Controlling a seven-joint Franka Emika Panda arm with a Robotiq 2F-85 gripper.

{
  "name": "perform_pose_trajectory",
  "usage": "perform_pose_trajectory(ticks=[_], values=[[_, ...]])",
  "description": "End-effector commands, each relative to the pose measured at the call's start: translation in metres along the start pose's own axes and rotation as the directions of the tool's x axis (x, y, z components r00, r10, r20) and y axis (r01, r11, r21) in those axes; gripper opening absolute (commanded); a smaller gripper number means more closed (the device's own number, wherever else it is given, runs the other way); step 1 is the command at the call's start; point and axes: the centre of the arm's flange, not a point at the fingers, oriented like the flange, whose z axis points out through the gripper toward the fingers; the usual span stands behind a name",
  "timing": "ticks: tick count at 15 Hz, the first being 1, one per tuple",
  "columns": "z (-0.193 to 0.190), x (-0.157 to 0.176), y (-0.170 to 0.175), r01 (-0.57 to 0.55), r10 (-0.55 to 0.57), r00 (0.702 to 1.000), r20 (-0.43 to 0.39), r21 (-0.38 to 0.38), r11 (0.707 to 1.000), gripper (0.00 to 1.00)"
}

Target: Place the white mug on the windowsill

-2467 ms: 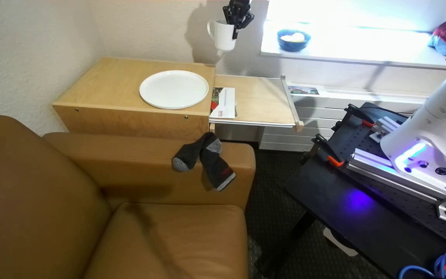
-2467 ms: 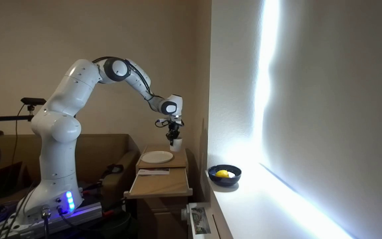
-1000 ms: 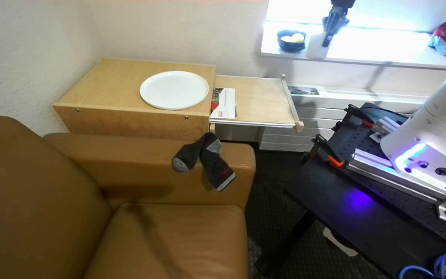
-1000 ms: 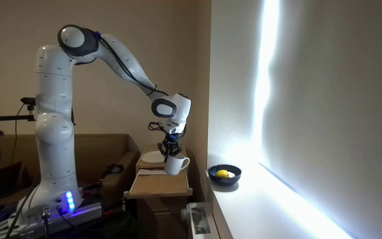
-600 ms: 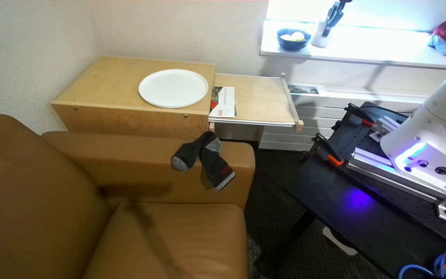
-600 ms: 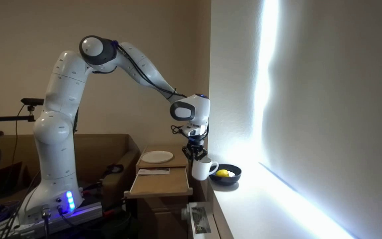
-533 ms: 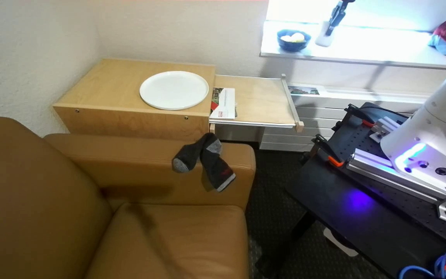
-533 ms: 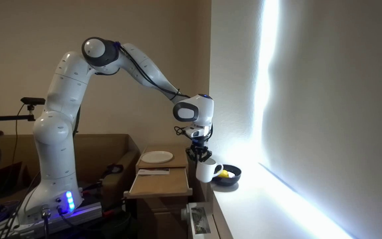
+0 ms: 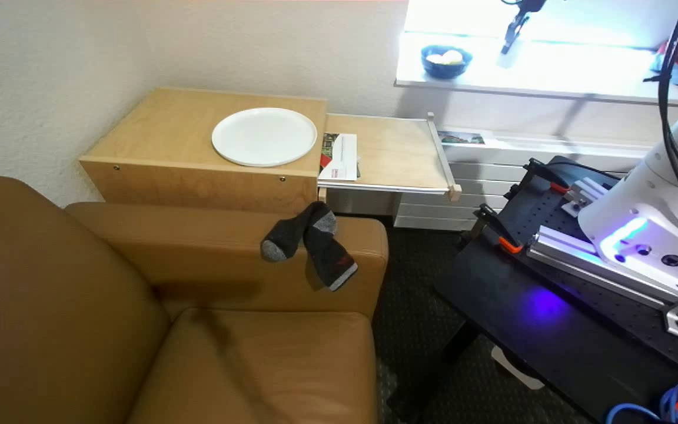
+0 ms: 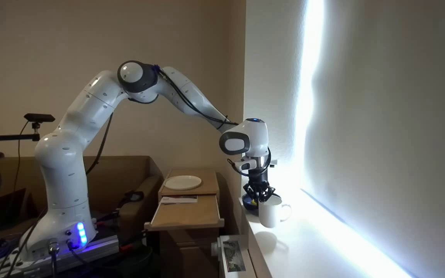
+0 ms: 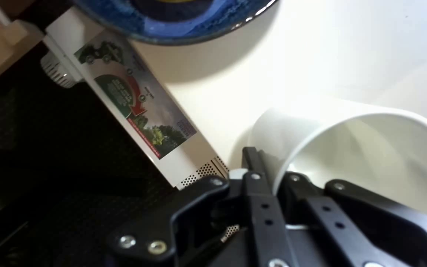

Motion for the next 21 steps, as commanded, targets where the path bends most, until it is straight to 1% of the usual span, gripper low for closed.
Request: perform_pose_trajectory(ticks=[1,2,4,5,6,7,9,13,14,15,16,18,19,21], values=[[0.035,-0.025,-0.014,-0.149,0.154,0.987,-0.053,0.099,0.984,0.01],[0.043,-0.029,-0.012,-0.185,0.193,0.979,-0.067,0.111,0.976,0.01],[0.057,-0.032,-0.016,-0.243,0.253,0.963,-0.092,0.112,0.964,0.01],[0.054,-0.034,-0.018,-0.267,0.276,0.957,-0.093,0.102,0.958,0.01],[0.055,-0.034,-0.021,-0.287,0.293,0.952,-0.09,0.073,0.955,0.01],[0.057,-0.034,-0.02,-0.311,0.316,0.944,-0.091,0.064,0.948,0.01],[0.062,-0.031,-0.026,-0.341,0.339,0.937,-0.084,0.002,0.94,0.01],[0.063,-0.02,-0.036,-0.4,0.397,0.916,-0.056,-0.06,0.915,0.03],[0.061,-0.021,-0.035,-0.414,0.412,0.91,-0.043,-0.071,0.908,0.31],[0.059,-0.021,-0.032,-0.411,0.41,0.911,-0.033,-0.082,0.908,0.32],[0.059,-0.021,-0.028,-0.411,0.411,0.911,-0.027,-0.091,0.907,0.36],[0.054,-0.024,-0.016,-0.389,0.39,0.921,-0.017,-0.115,0.914,0.5],[0.045,-0.028,-0.007,-0.373,0.374,0.927,-0.014,-0.115,0.921,0.58],[0.027,-0.03,0.001,-0.349,0.349,0.937,-0.008,-0.09,0.933,0.73]])
